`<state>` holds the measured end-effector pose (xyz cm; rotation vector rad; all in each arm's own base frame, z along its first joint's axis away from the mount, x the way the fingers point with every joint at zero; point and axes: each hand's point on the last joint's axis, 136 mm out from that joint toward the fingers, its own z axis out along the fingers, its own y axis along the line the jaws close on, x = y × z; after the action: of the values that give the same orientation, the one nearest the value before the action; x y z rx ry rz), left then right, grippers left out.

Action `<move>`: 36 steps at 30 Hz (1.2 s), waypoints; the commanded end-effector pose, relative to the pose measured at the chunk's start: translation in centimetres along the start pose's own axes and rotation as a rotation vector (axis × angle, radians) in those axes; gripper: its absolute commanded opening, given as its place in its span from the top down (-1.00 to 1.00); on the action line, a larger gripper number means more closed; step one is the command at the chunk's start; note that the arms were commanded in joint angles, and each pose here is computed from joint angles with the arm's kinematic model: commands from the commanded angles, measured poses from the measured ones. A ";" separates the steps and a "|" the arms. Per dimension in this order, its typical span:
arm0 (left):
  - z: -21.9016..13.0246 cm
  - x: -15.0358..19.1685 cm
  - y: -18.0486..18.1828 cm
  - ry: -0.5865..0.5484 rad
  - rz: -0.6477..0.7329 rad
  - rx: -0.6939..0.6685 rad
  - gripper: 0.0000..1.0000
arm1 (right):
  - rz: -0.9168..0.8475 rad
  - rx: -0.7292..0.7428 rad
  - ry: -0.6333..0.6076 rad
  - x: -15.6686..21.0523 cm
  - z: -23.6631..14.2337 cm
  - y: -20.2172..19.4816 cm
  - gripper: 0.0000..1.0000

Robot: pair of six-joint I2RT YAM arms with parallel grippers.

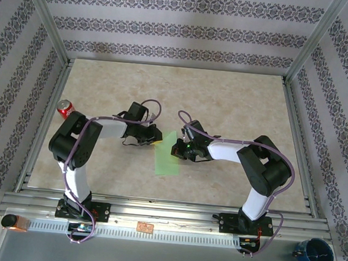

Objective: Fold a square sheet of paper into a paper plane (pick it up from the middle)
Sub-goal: First fold the square sheet of paper in half at the center of the table.

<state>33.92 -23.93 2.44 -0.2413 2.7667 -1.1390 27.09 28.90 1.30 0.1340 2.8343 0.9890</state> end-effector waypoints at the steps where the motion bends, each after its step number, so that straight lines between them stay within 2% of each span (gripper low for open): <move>1: 0.4 0.4 2.8 0.025 -0.024 -0.082 0.70 | 0.056 0.201 0.093 3.3 0.6 -5.4 1.00; 5: 0.5 0.8 3.9 0.028 -0.039 -0.119 0.71 | 0.056 0.200 0.093 3.3 0.6 -5.4 1.00; 12: -0.7 -1.5 0.5 -0.016 -0.012 -0.055 0.74 | 0.054 0.201 0.092 3.3 0.6 -5.4 1.00; 15: -0.7 -2.2 0.2 -0.022 -0.008 -0.052 0.83 | 0.054 0.201 0.091 3.3 0.5 -5.4 1.00; 22: 0.0 -2.8 1.4 -0.009 -0.035 -0.070 1.00 | 0.057 0.201 0.092 3.4 0.6 -5.5 1.00; 30: 0.6 -2.4 4.3 -0.005 -0.080 -0.133 1.00 | 0.057 0.202 0.092 3.4 0.6 -5.5 1.00; 36: -0.7 -4.5 1.8 -0.064 -0.047 -0.087 1.00 | 0.057 0.204 0.094 3.4 0.6 -5.6 1.00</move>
<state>36.89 -22.83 1.99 -0.3015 2.7790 -1.0800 27.09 28.90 1.30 0.1341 2.8347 0.9887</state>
